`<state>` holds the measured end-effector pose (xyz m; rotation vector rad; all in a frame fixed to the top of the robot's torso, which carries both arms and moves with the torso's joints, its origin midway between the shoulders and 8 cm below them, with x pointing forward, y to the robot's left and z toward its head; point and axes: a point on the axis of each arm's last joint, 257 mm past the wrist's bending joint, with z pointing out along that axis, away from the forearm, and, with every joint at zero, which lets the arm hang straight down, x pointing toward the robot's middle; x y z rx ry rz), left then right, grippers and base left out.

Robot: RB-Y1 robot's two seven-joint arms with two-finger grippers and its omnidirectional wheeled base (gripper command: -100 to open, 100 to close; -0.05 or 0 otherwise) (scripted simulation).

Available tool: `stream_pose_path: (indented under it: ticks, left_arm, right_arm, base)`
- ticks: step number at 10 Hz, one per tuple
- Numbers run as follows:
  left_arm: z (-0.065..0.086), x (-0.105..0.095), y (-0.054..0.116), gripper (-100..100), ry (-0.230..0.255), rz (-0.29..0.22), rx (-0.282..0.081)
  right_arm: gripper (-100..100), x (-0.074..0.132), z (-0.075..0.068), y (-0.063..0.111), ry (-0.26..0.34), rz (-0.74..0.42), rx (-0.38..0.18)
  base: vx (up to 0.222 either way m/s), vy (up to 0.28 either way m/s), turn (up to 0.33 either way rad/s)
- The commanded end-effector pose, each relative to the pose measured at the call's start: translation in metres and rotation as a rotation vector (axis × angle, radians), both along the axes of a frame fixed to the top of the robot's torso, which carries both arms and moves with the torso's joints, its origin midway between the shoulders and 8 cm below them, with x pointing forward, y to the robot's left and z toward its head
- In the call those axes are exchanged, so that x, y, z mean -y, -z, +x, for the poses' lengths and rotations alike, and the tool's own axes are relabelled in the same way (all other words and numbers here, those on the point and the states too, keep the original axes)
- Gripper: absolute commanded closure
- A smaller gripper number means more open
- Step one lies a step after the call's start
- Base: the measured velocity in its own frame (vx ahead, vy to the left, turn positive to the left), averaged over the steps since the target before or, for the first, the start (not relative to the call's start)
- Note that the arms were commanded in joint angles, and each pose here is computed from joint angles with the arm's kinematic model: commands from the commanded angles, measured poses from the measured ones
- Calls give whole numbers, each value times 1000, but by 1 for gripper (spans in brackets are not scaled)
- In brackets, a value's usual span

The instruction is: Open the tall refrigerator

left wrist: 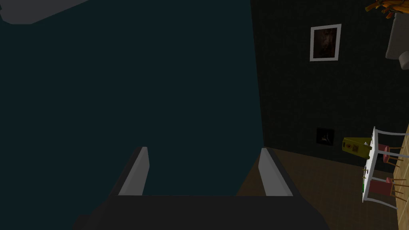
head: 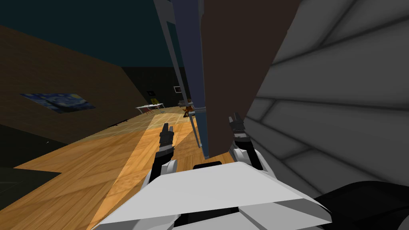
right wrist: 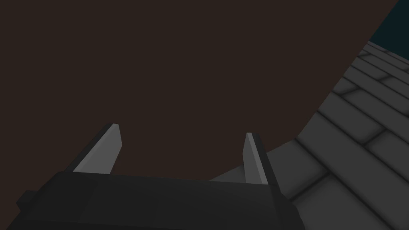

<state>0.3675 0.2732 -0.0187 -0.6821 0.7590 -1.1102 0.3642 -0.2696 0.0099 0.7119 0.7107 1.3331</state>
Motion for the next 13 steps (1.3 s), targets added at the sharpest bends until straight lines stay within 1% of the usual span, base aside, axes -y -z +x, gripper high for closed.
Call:
stream_pose_path:
  ticks: [1, 9, 10, 13]
  left_arm:
    - [0, 0, 0, 0, 0, 0, 0]
    - [0, 0, 0, 0, 0, 0, 0]
    - [0, 0, 0, 0, 0, 0, 0]
    - [0, 0, 0, 0, 0, 0, 0]
  right_arm:
    - [0, 0, 0, 0, 0, 0, 0]
    - [0, 0, 0, 0, 0, 0, 0]
    - [-100, -1, -2, -3, 0, -47, 1]
    - [-100, 0, -8, -11, 21, -180, 6]
  base:
    - [0, 0, 0]
    - [0, 0, 0]
    - [8, 15, -4]
    - [5, 48, -14]
